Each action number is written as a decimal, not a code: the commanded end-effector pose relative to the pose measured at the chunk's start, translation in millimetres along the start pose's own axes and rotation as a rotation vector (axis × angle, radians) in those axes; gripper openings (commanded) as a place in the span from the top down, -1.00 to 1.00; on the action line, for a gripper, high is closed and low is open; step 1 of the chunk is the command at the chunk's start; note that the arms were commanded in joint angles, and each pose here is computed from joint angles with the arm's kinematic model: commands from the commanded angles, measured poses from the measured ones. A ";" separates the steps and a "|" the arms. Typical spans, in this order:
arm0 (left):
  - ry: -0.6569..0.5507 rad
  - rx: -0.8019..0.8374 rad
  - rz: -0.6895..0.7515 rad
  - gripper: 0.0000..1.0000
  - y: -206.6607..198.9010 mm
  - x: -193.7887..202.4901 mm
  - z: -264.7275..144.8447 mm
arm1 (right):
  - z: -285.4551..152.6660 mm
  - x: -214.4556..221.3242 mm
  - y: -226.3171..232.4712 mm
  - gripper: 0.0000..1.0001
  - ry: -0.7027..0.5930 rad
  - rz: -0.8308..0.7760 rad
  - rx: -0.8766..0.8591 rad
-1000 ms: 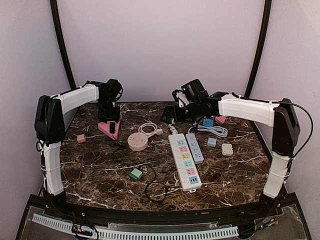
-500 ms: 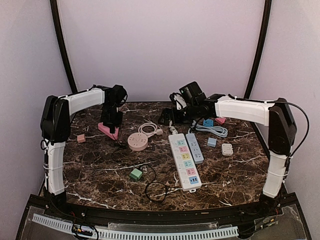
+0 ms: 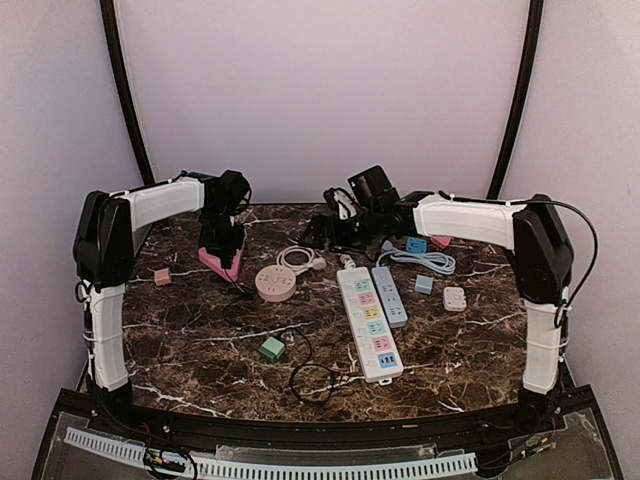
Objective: Pull the plug off the socket
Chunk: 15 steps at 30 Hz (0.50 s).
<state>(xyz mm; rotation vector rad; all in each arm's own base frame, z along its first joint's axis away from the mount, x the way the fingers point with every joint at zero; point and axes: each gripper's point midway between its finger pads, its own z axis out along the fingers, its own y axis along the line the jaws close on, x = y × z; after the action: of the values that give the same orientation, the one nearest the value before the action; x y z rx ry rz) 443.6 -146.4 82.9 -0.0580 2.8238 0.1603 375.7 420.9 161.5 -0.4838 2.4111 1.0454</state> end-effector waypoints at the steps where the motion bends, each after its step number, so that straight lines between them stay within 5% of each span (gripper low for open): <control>1: -0.092 0.167 -0.063 0.90 -12.1 -5.5 -51.4 | 13.7 -9.6 29.1 -0.97 -0.003 0.006 -0.141; 15: -0.212 0.512 -0.138 0.94 -25.7 33.3 -119.0 | 67.0 -10.5 67.4 -0.89 0.071 0.040 -0.340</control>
<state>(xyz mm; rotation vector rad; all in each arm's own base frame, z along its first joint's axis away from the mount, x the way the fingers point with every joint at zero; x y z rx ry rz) 382.5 -170.0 154.3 -0.1236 2.6655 -0.3576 378.2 490.7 152.3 -0.5468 2.3760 1.3653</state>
